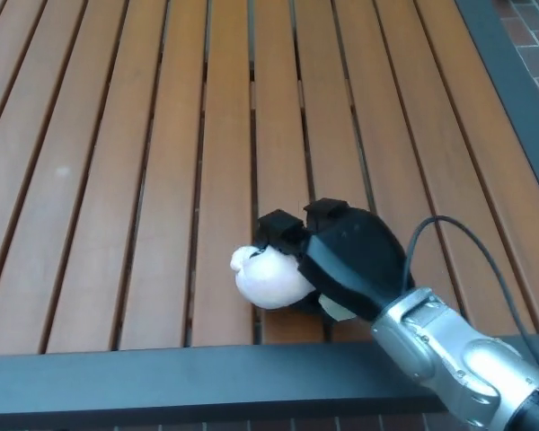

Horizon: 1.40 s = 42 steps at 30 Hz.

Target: The robot uses its right hand to pick up the emotional support dumpling kept on the square table outside, turn around and walk towards the round table and place it in middle of the desk

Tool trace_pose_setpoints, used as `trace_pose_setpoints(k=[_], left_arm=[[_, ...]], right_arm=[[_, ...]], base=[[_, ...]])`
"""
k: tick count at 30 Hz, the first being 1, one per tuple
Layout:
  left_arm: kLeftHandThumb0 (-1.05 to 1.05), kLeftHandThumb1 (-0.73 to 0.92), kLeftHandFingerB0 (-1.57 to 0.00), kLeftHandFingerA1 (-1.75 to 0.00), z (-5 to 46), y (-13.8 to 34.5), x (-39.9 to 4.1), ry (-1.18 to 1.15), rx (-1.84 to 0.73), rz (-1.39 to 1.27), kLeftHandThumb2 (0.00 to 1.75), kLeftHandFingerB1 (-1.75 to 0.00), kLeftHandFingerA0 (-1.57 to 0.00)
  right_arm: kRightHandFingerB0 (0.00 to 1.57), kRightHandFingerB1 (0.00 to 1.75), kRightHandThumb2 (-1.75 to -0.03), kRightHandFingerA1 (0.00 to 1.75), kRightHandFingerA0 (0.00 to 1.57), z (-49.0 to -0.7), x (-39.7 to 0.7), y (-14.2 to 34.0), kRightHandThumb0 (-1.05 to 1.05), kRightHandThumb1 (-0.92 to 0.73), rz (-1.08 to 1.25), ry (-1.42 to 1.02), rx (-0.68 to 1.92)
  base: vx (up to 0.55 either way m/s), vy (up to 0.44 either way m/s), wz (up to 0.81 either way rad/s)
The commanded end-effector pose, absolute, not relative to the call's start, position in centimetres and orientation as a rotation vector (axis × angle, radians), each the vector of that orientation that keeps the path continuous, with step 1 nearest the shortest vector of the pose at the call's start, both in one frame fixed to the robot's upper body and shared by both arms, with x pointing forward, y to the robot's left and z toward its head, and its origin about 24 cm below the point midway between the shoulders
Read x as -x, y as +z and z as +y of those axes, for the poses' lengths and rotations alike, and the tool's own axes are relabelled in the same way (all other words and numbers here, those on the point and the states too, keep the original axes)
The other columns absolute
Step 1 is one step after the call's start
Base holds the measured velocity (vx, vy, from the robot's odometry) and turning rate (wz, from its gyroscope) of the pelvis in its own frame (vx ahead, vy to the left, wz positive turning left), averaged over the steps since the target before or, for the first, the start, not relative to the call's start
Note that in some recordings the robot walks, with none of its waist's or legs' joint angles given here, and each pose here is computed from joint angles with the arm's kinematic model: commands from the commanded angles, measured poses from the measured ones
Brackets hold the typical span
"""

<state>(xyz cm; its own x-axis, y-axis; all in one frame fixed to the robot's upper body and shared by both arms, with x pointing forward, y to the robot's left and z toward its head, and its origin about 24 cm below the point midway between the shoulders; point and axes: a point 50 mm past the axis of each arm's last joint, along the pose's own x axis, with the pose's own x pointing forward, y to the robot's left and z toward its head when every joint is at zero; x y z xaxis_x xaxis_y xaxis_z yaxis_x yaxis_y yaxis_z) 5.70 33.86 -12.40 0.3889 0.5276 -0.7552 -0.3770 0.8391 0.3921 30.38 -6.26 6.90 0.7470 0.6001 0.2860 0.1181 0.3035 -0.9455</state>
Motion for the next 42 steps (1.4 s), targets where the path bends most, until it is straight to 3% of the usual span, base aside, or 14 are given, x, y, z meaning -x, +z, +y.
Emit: trace_pose_setpoints(k=[1, 3, 6, 7, 16, 24, 27, 30, 31, 33, 42], left_arm=[[-0.08, 0.44, -0.87, -1.10, 34.3, -12.0, -5.2, 0.578, -0.204, 0.975, 0.97, -0.82, -0.94], [-0.11, 0.47, -0.88, -1.12, 34.3, -11.9, -5.4, 0.578, -0.198, 0.971, 0.87, -0.75, -0.99], [-0.11, 0.47, -0.88, -1.12, 34.4, -11.9, -5.7, 0.577, -0.190, 0.965, 0.87, -0.75, -0.99], [-0.13, 0.54, -0.88, -1.11, 34.4, -11.9, -5.7, 0.579, -0.197, 0.965, 0.82, -0.78, -0.93], [-0.09, 0.47, -0.89, -1.11, 34.4, -11.8, -5.8, 0.579, -0.204, 0.966, 0.86, -0.79, -0.97], [-0.12, 0.49, -0.88, -1.11, 34.5, -11.8, -5.9, 0.569, -0.216, 0.965, 0.85, -0.77, -0.95], [-0.13, 0.52, -0.88, -1.10, 34.5, -11.8, -6.0, 0.570, -0.214, 0.965, 0.84, -0.77, -0.94], [-0.13, 0.52, -0.88, -1.10, 34.6, -11.8, -6.0, 0.571, -0.214, 0.966, 0.84, -0.77, -0.94], [-0.11, 0.50, -0.88, -1.11, 34.5, -11.7, -6.0, 0.575, -0.212, 0.962, 0.89, -0.78, -0.95], [-0.11, 0.51, -0.89, -1.12, 34.6, -11.7, -6.1, 0.580, -0.216, 0.958, 0.87, -0.77, -0.95], [-0.13, 0.53, -0.88, -1.06, 34.5, -11.7, -6.3, 0.571, -0.223, 0.959, 0.83, -0.76, -0.96]], right_arm=[[0.82, 1.34, -1.04, 1.57, 0.95, -10.4, -28.9, 10.5, -0.16, -0.59, -0.859, 0.288, 0.981], [0.82, 1.24, -1.00, 1.55, 0.91, -12.3, -28.6, 11.3, -0.17, -0.61, -0.850, 0.271, 0.954], [0.82, 1.24, -1.00, 1.55, 0.91, -14.8, -28.0, 12.6, -0.17, -0.61, -0.847, 0.250, 0.919], [0.86, 1.14, -0.99, 1.54, 0.89, -15.7, -27.6, 12.8, -0.16, -0.62, -0.849, 0.238, 0.905], [0.90, 1.13, -1.03, 1.50, 0.93, -20.0, -24.3, 14.5, -0.12, -0.56, -0.862, 0.196, 0.905], [0.96, 0.99, -1.00, 1.42, 0.95, -22.6, -21.7, 14.8, -0.07, -0.57, -0.821, 0.167, 0.777], [0.97, 1.00, -1.03, 1.36, 1.00, -22.7, -20.6, 14.4, -0.10, -0.53, -0.798, 0.182, 0.716], [0.97, 1.00, -1.03, 1.36, 1.00, -22.5, -19.6, 14.1, -0.10, -0.53, -0.771, 0.204, 0.665], [0.96, 1.02, -1.03, 1.44, 0.95, -21.3, -18.0, 13.6, -0.06, -0.53, -0.780, 0.271, 0.647], [0.97, 1.06, -1.06, 1.41, 1.00, -20.5, -17.1, 13.5, -0.07, -0.51, -0.786, 0.314, 0.630], [0.98, 1.17, -1.12, 1.33, 1.04, -19.1, -15.6, 14.0, -0.09, -0.49, -0.809, 0.367, 0.654]], base=[[0.00, 0.000, 0.00], [0.00, 0.000, 0.00], [0.00, 0.000, 0.00], [0.00, 0.000, 0.00], [0.00, 0.000, 0.00], [0.00, 0.000, 0.00], [0.00, 0.000, 0.00], [0.00, 0.000, 0.00], [0.00, 0.000, 0.00], [0.00, 0.000, 0.00], [0.00, 0.000, 0.00]])
